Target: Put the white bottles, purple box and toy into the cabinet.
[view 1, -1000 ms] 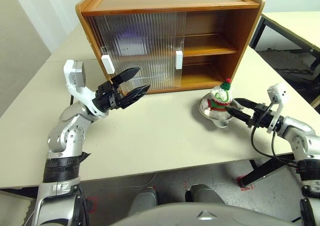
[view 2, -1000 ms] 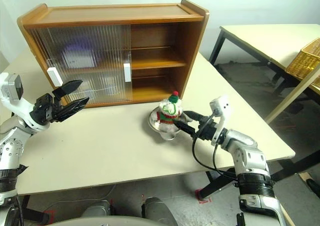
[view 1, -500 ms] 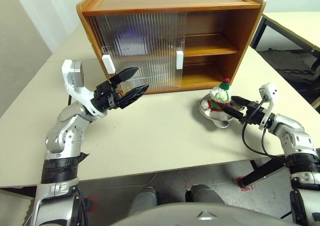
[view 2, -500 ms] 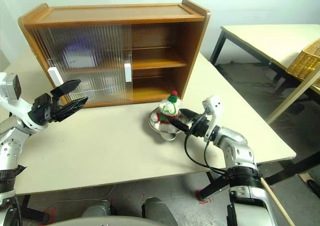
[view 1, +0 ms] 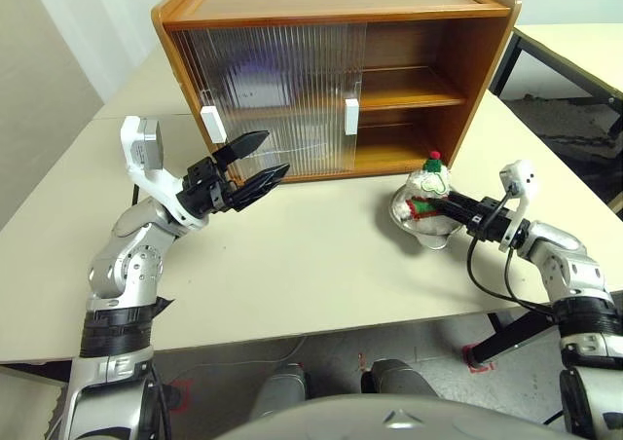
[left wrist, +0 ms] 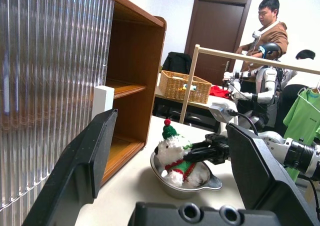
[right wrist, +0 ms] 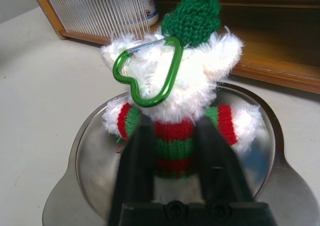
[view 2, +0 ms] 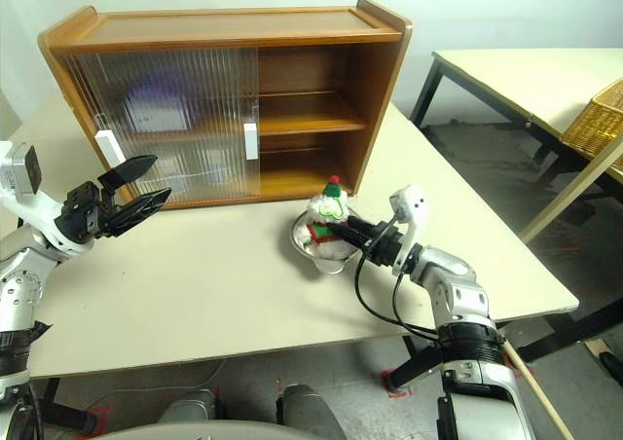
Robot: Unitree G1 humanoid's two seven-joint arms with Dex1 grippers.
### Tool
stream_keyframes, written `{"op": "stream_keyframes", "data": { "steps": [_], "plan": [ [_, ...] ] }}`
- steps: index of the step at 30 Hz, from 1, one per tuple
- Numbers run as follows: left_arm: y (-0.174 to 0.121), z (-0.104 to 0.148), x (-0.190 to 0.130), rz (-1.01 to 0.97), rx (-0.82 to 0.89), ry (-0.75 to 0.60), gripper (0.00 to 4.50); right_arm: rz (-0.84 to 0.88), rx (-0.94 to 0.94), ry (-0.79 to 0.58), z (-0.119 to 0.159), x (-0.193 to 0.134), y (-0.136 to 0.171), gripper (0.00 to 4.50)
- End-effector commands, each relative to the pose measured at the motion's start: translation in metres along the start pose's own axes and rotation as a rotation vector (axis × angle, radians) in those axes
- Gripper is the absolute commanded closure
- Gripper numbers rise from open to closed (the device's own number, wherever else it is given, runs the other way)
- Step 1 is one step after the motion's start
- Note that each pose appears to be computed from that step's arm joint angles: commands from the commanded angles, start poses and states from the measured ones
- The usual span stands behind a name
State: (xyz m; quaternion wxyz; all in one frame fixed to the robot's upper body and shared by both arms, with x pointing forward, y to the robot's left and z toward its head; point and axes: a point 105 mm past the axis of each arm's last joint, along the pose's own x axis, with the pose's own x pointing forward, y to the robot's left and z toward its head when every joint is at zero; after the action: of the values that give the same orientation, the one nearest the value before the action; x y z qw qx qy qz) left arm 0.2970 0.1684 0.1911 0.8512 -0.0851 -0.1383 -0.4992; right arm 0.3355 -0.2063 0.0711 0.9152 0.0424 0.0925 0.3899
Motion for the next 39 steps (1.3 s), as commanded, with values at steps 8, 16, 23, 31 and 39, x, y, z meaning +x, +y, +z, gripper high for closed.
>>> {"op": "stream_keyframes", "data": {
  "steps": [8, 16, 23, 31, 39],
  "plan": [
    [0.001, -0.003, 0.002, -0.007, 0.006, 0.011, 0.0, 0.013, -0.005, -0.078, 0.036, -0.008, -0.001, 4.48],
    [0.001, -0.006, 0.004, -0.02, -0.007, 0.009, 0.0, 0.05, -0.018, -0.16, 0.081, -0.014, 0.007, 4.48],
    [0.001, -0.008, 0.004, -0.012, -0.015, -0.002, 0.0, 0.042, 0.032, -0.365, 0.148, 0.015, 0.003, 4.48],
    [-0.001, -0.007, 0.001, 0.009, -0.003, -0.004, 0.0, 0.03, -0.01, -0.38, 0.162, 0.04, -0.01, 4.48],
    [-0.001, -0.005, -0.006, 0.04, 0.009, -0.005, 0.0, 0.015, -0.033, -0.367, 0.168, 0.062, -0.02, 4.48]
  ]
}}
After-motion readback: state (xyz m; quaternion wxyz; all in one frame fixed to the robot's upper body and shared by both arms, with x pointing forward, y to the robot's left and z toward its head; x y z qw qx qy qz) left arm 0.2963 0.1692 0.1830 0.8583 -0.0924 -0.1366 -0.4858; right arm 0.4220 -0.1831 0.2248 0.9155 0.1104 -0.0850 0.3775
